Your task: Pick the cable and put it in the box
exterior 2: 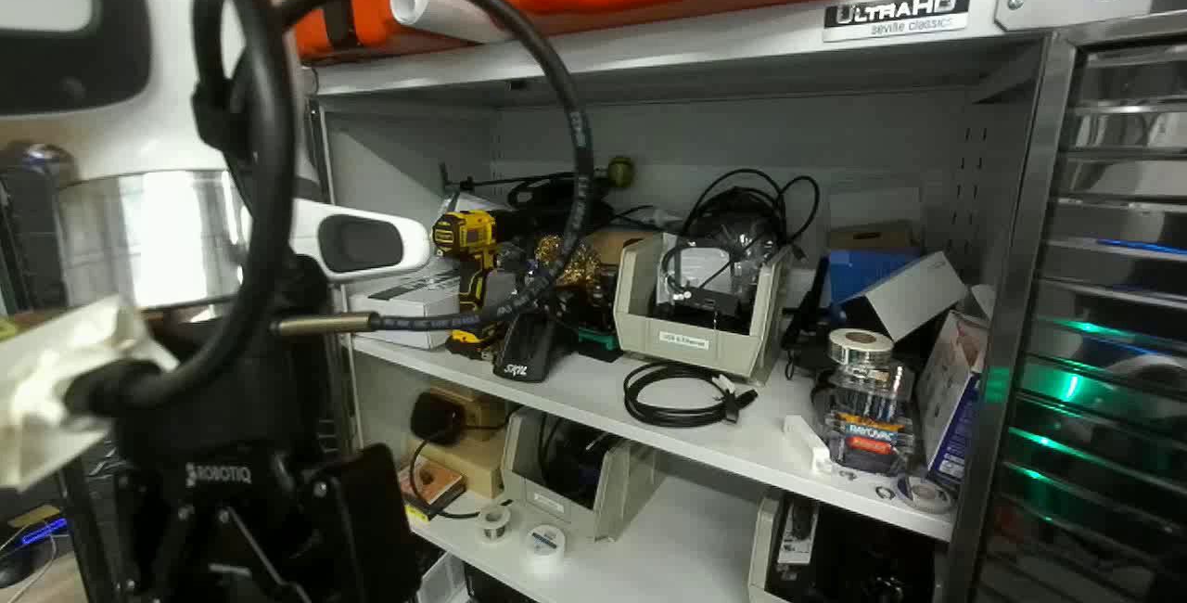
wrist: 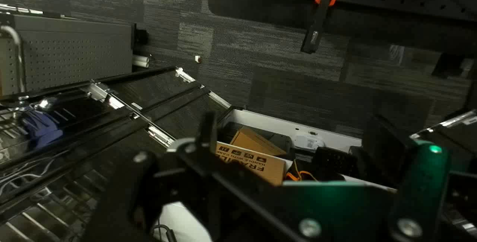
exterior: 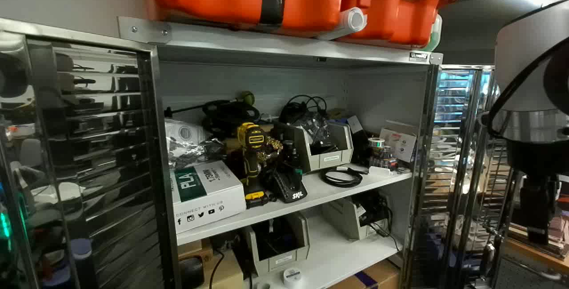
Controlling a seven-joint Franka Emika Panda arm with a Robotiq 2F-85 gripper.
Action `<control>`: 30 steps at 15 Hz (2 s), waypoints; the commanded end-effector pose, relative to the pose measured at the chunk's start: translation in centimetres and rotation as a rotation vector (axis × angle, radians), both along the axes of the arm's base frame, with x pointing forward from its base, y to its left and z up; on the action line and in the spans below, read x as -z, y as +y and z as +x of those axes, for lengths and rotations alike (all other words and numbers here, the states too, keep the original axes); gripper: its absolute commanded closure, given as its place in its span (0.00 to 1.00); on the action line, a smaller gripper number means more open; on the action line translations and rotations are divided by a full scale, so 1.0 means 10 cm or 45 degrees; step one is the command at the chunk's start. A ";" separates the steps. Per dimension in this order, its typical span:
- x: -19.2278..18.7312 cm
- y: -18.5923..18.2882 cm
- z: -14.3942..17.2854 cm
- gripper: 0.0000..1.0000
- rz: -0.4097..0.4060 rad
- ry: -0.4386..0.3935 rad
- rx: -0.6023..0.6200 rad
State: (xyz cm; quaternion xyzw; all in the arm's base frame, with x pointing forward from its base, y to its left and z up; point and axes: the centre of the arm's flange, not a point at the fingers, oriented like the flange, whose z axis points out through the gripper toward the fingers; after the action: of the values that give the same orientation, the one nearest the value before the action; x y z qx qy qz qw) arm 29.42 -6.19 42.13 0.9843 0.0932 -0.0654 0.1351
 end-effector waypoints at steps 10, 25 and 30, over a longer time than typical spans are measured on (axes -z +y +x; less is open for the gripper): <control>0.00 0.00 0.00 0.00 0.000 -0.001 0.000; 0.43 0.00 0.75 0.00 -0.002 -0.140 0.016; 0.59 -0.06 1.24 0.00 0.027 -0.250 0.130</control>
State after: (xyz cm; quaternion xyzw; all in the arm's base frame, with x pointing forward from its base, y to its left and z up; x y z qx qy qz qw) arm 37.36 -5.85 36.76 0.9904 0.0659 0.0041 0.1216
